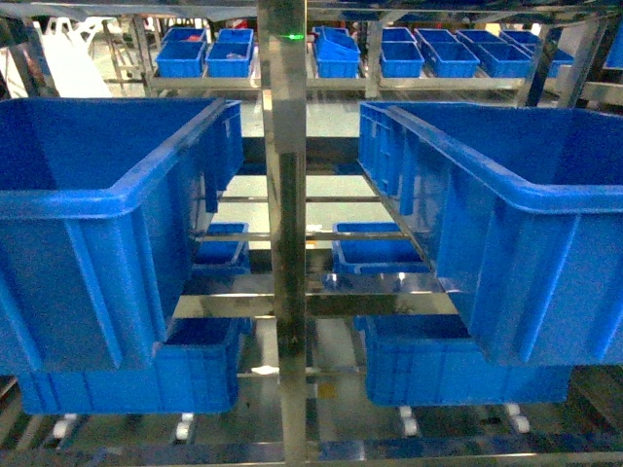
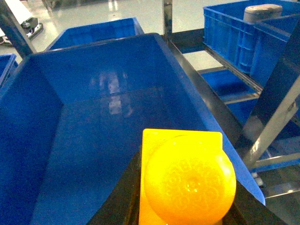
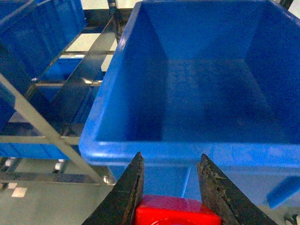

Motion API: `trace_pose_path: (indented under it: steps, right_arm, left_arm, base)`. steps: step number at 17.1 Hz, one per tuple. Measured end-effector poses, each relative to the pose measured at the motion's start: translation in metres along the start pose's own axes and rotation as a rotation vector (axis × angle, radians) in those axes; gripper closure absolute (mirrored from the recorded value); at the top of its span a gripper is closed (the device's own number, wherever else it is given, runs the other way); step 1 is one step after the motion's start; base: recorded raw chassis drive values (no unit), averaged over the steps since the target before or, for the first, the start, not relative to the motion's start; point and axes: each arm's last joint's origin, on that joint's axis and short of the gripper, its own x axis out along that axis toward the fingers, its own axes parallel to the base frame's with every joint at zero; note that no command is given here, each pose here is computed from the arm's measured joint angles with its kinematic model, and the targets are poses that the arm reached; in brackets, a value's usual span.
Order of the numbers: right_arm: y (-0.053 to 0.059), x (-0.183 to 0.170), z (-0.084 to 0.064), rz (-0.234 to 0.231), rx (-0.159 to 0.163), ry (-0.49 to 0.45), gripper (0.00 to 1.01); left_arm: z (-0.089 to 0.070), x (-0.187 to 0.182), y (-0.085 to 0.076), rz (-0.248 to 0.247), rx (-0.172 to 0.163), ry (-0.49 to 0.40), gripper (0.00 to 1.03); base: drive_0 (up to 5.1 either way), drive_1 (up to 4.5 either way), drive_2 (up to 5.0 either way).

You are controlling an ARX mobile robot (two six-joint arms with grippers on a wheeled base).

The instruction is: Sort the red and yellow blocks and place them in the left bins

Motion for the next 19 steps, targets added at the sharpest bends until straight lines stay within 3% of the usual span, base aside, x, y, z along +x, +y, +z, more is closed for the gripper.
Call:
trace_pose_path:
  steps: [8, 13, 15, 17, 19]
  right_arm:
    - [-0.002, 0.002, -0.001, -0.01, 0.003, 0.009, 0.73]
    - [-0.005, 0.022, 0.008, -0.042, 0.013, 0.01, 0.73]
    - [-0.009, 0.046, 0.013, -0.043, 0.04, 0.034, 0.73]
    - [-0.014, 0.08, 0.014, -0.038, 0.109, 0.088, 0.73]
    - [-0.017, 0.115, 0.018, -0.066, 0.12, 0.095, 0.73]
  left_arm:
    - [-0.001, 0.002, 0.0, -0.001, 0.0, 0.008, 0.76]
    - [-0.001, 0.002, 0.0, -0.001, 0.0, 0.008, 0.76]
    - [-0.001, 0.002, 0.0, -0.001, 0.0, 0.009, 0.76]
    - [-0.001, 0.002, 0.0, -0.001, 0.0, 0.008, 0.76]
    - [-0.001, 0.002, 0.0, -0.001, 0.0, 0.008, 0.76]
  base:
    - [0.0, 0.52, -0.5]
    - [0.0, 0.0, 0.0]
    - [0.0, 0.0, 0.0]
    - [0.0, 0.0, 0.0]
    - [0.0, 0.0, 0.0]
